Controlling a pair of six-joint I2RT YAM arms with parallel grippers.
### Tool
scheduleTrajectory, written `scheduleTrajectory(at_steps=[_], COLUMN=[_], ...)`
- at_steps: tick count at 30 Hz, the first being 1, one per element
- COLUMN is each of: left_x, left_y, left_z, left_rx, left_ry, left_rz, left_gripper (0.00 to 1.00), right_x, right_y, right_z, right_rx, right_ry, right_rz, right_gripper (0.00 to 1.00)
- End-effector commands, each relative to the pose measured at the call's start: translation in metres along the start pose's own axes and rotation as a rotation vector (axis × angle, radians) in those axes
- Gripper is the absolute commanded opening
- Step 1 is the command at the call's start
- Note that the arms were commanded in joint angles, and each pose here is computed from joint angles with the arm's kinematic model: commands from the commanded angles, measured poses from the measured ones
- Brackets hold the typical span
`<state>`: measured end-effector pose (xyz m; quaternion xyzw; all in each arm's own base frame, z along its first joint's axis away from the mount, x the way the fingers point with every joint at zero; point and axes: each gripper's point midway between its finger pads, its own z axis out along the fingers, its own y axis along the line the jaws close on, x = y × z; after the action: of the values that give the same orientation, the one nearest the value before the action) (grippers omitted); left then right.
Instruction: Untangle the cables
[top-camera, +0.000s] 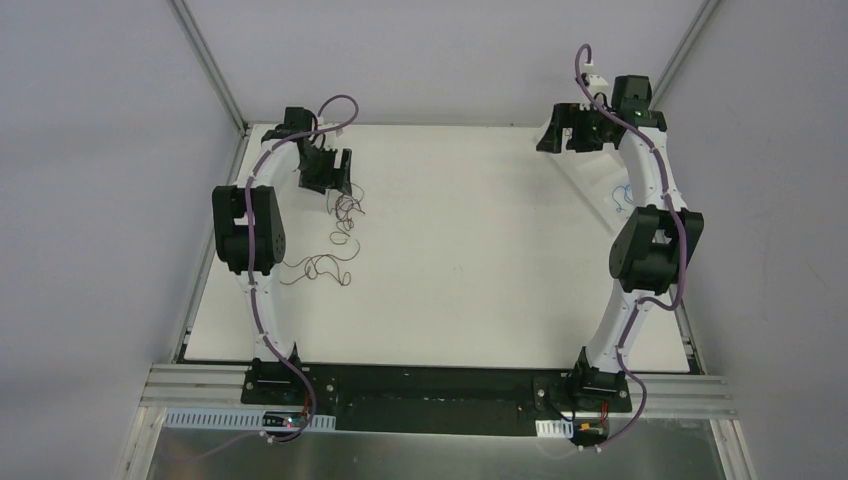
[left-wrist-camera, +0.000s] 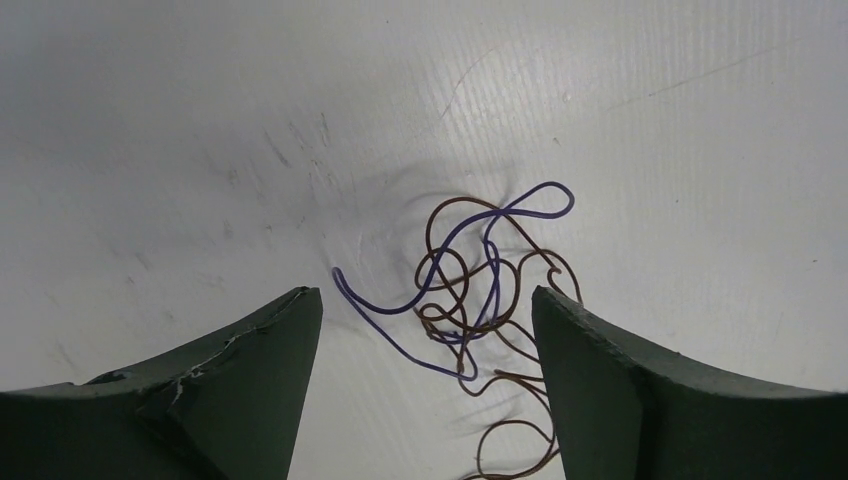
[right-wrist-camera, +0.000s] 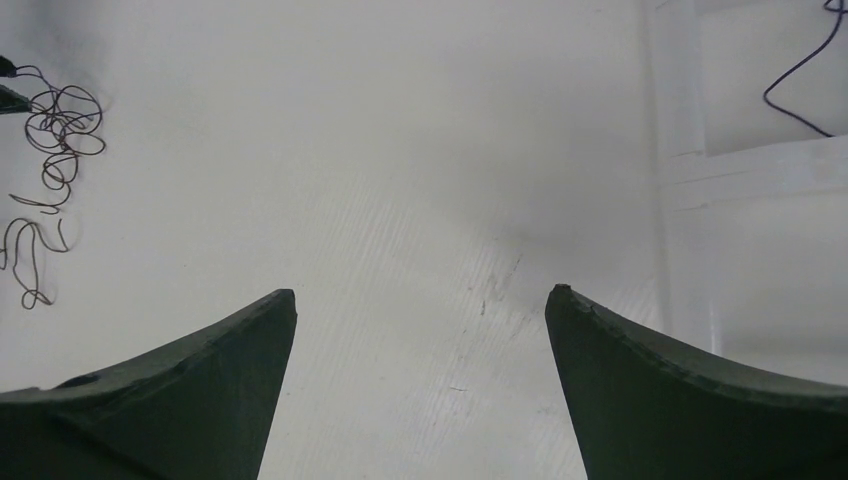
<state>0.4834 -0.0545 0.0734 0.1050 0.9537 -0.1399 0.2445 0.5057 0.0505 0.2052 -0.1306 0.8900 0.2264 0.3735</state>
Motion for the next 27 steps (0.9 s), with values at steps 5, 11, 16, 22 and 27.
scheduleTrajectory(at_steps=[5, 11, 16, 22, 27], left_x=[-0.032, -0.031, -0.050, -0.094, -0.151], left_y=[0.010, 0.023, 0.024, -0.022, -0.093], left_z=[-0.020, 0.001, 0.007, -0.067, -0.202], left_rx=[-0.006, -0.019, -0.034, 0.018, 0.101], left_ry=[-0.088, -0.052, -0.078, -0.270, -0.575], left_rz=[0.393, 0.512, 0.543, 0.462, 0.386], left_gripper=[0.74, 0.55, 0.25, 0.00, 0.00], right_x=[-0.003, 0.000, 0.001, -0.002, -0.009], right_y=[0.033, 0.026, 0.028, 0.033, 0.042], right_z=[-0.031, -0.030, -0.028, -0.029, -0.031], right_rx=[-0.083, -0.049, -0.064, -0.074, -0.100], right_ry=[-0.003, 0.010, 0.013, -0.001, -0.030], right_rz=[0.009, -0.002, 0.026, 0.044, 0.083], right_gripper=[0.99, 0.99, 0.98, 0.97, 0.97])
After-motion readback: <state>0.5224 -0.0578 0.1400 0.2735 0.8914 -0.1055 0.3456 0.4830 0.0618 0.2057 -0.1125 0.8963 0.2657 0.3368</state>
